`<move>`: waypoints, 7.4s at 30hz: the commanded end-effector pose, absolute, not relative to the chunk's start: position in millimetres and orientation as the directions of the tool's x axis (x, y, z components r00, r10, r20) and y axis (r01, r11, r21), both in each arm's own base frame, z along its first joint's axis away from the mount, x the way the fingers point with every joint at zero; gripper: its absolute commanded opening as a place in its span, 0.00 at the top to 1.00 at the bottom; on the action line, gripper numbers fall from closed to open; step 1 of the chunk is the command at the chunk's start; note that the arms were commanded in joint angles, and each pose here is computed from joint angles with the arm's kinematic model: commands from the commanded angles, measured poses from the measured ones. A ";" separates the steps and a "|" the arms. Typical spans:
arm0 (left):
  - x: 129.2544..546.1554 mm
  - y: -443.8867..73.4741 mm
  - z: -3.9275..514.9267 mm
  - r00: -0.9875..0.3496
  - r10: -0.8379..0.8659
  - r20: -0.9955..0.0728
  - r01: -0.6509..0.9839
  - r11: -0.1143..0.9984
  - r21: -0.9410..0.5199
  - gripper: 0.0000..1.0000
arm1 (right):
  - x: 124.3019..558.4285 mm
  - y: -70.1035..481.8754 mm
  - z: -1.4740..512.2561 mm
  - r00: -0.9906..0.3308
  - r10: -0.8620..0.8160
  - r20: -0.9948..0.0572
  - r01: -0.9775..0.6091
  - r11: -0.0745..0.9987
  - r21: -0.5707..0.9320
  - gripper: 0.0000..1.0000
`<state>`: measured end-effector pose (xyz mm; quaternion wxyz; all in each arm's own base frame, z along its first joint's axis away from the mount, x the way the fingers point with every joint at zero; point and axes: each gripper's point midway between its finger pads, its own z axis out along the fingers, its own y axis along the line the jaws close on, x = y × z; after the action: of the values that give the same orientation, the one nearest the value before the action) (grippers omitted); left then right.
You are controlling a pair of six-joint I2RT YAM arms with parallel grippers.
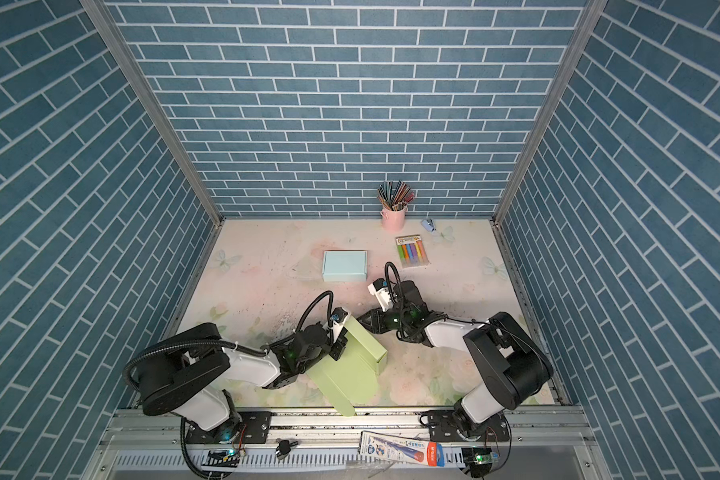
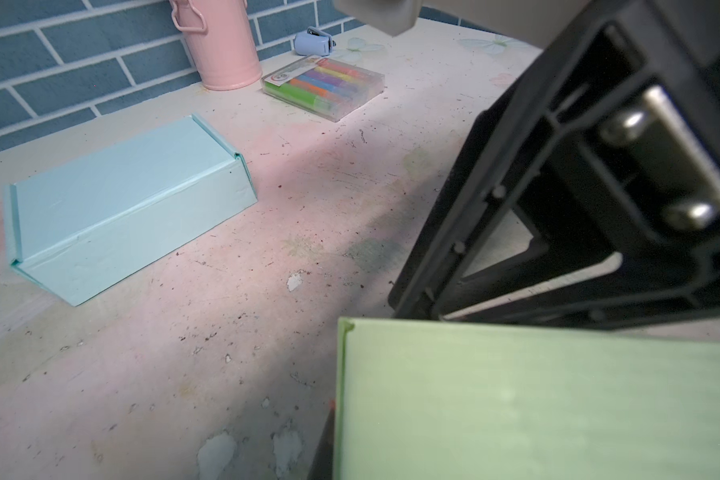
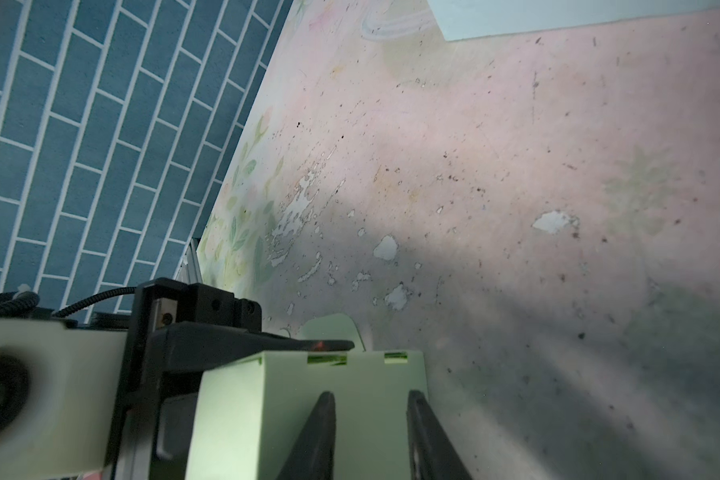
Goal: Fold the paper box
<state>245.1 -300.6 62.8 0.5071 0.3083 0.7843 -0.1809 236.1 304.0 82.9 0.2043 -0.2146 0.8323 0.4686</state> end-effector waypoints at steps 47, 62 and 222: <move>245.3 -300.7 58.6 -0.266 0.304 -0.915 0.672 0.739 0.050 0.91 | 190.1 301.4 52.8 -0.842 -0.281 -0.461 -0.540 0.434 0.721 0.70; 245.9 -300.5 58.9 -0.269 0.304 -0.914 0.669 0.742 0.050 0.87 | 184.7 300.1 70.7 -0.842 -0.247 -0.480 -0.539 0.334 0.773 0.69; 216.0 -302.5 82.2 -0.252 0.364 -0.896 0.777 0.629 0.037 0.96 | 166.2 289.0 127.8 -0.695 -0.288 -0.659 -0.708 0.438 0.554 0.62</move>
<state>217.9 -291.1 76.1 0.4847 0.3637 0.7713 -0.1945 163.4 283.0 108.8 0.2098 -0.2825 0.8349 0.4231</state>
